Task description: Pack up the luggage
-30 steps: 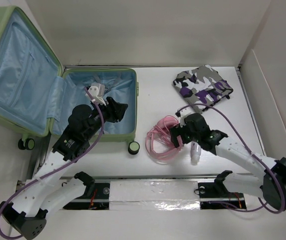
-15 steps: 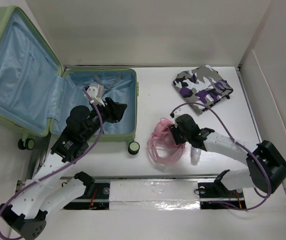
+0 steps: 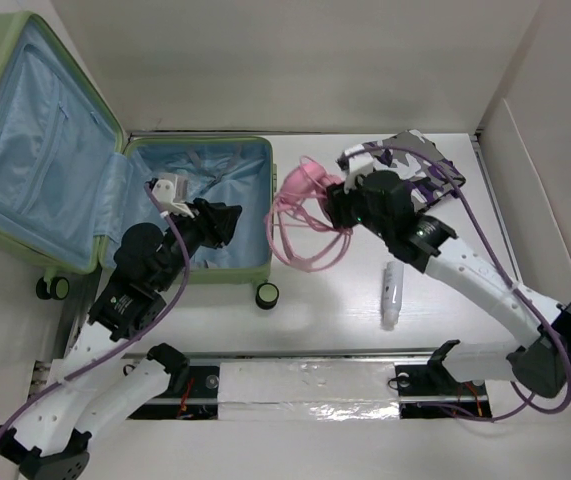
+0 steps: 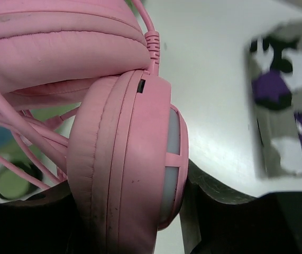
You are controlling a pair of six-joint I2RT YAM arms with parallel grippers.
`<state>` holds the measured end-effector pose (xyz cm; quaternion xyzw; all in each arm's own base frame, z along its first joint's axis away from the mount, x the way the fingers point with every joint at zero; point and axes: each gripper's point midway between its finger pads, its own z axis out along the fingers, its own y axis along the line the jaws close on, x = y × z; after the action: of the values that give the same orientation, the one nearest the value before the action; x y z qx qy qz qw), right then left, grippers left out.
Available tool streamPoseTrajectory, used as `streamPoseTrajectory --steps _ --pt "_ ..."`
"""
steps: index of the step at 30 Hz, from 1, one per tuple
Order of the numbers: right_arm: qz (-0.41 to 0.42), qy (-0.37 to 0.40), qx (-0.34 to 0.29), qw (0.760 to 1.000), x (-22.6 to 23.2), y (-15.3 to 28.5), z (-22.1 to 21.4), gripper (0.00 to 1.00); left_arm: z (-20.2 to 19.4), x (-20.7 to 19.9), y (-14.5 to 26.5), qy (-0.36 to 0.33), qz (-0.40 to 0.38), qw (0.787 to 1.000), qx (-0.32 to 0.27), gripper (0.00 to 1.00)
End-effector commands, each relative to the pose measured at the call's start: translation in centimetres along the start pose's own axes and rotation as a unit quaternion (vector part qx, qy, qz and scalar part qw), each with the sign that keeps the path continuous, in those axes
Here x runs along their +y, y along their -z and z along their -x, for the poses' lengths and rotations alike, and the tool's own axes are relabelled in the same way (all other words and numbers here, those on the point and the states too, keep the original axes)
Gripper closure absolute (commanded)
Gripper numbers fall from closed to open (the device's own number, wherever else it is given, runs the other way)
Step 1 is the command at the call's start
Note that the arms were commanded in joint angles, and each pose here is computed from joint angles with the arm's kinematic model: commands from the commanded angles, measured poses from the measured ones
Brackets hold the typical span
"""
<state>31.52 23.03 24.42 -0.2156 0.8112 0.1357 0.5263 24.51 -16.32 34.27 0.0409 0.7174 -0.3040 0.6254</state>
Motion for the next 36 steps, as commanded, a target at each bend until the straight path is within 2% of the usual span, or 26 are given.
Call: streamPoseTrajectory --steps 1,3,4,6,8,9,10,11,12,13,15,16,17,18,19,21,24,25,26,28,29,31,32,33,35,36 --pt "0.076 0.006 -0.105 0.992 3.7 -1.5 8.5 0.65 2.4 0.6 1.5 0.001 0.020 0.998 -0.051 0.62" --pt "0.107 0.008 -0.140 0.984 6.5 -3.2 13.2 0.64 3.0 1.0 2.3 0.007 0.027 0.997 -0.074 0.62" --pt "0.109 0.026 -0.121 0.986 7.2 -4.9 11.7 0.64 3.4 1.0 2.8 0.009 0.028 0.996 -0.083 0.62" --pt "0.128 0.020 -0.159 0.979 9.3 -6.1 15.3 0.63 4.0 1.5 3.4 0.014 0.041 0.994 -0.102 0.62" --pt "0.165 0.025 -0.142 0.976 11.6 -10.2 14.1 0.63 4.6 1.6 4.3 0.021 0.042 0.992 -0.120 0.63" --pt "0.180 0.004 -0.168 0.969 13.0 -10.4 16.4 0.63 4.8 1.8 4.5 0.023 0.046 0.991 -0.127 0.63" --pt "0.189 0.005 -0.163 0.968 14.2 -11.6 16.3 0.62 5.1 1.7 5.0 0.026 0.044 0.989 -0.135 0.63" --pt "0.192 0.008 -0.133 0.972 15.1 -15.2 13.8 0.62 5.2 1.8 5.1 0.028 0.046 0.989 -0.138 0.64" --pt "0.201 0.007 -0.155 0.967 16.4 -15.4 15.9 0.62 5.2 1.9 5.2 0.029 0.049 0.988 -0.141 0.64" --pt "0.212 0.013 -0.113 0.971 18.2 -18.5 12.3 0.62 5.3 1.9 5.3 0.029 0.049 0.988 -0.142 0.64" --pt "0.225 0.014 -0.100 0.969 20.0 -20.4 11.2 0.61 5.2 1.9 5.3 0.030 0.048 0.988 -0.141 0.64" --pt "0.234 0.011 -0.118 0.965 21.3 -20.3 12.7 0.61 5.2 1.9 5.2 0.030 0.047 0.989 -0.140 0.64" --pt "0.231 0.009 -0.114 0.966 21.5 -21.4 12.3 0.60 5.2 1.8 5.1 0.030 0.047 0.989 -0.139 0.64" --pt "0.230 0.007 -0.082 0.970 22.0 -23.6 9.4 0.60 5.1 1.8 5.1 0.030 0.045 0.989 -0.138 0.65" --pt "0.239 0.005 -0.097 0.966 23.1 -23.4 10.6 0.58 5.0 1.8 4.9 0.029 0.046 0.990 -0.134 0.64" --pt "0.238 -0.005 -0.089 0.967 23.4 -24.9 9.2 0.53 4.9 1.7 4.8 0.029 0.042 0.990 -0.132 0.65" --pt "0.256 -0.005 -0.088 0.963 24.1 -24.8 8.7 0.35 4.8 1.7 4.6 0.031 0.043 0.990 -0.131 0.65" --pt "0.258 -0.004 -0.100 0.961 23.9 -23.7 10.1 0.25 4.7 1.7 4.6 0.030 0.043 0.990 -0.129 0.65" --pt "0.258 -0.001 -0.093 0.962 23.7 -23.5 9.5 0.20 4.7 1.7 4.5 0.030 0.044 0.990 -0.128 0.65" --pt "0.258 0.008 -0.119 0.959 23.3 -21.9 11.4 0.10 4.5 1.8 4.1 0.030 0.047 0.991 -0.122 0.64" --pt "0.260 0.010 -0.142 0.955 22.9 -19.7 13.9 0.09 4.4 1.8 4.0 0.030 0.046 0.991 -0.120 0.65" --pt "0.255 0.018 -0.143 0.956 21.1 -18.7 14.2 0.08 4.0 1.8 3.5 0.028 0.046 0.992 -0.110 0.64" --pt "0.254 0.017 -0.182 0.950 20.0 -15.7 17.6 0.08 3.8 1.7 3.3 0.027 0.046 0.993 -0.106 0.64" --pt "0.251 0.019 -0.176 0.952 19.1 -15.6 16.2 0.09 3.6 1.6 3.0 0.023 0.043 0.994 -0.100 0.64" --pt "0.236 0.013 -0.198 0.951 16.0 -13.6 17.1 0.15 3.1 1.5 2.3 0.018 0.039 0.995 -0.087 0.65" --pt "0.230 0.004 -0.244 0.942 14.3 -9.9 20.2 0.17 2.8 1.1 2.0 0.017 0.029 0.996 -0.079 0.68"
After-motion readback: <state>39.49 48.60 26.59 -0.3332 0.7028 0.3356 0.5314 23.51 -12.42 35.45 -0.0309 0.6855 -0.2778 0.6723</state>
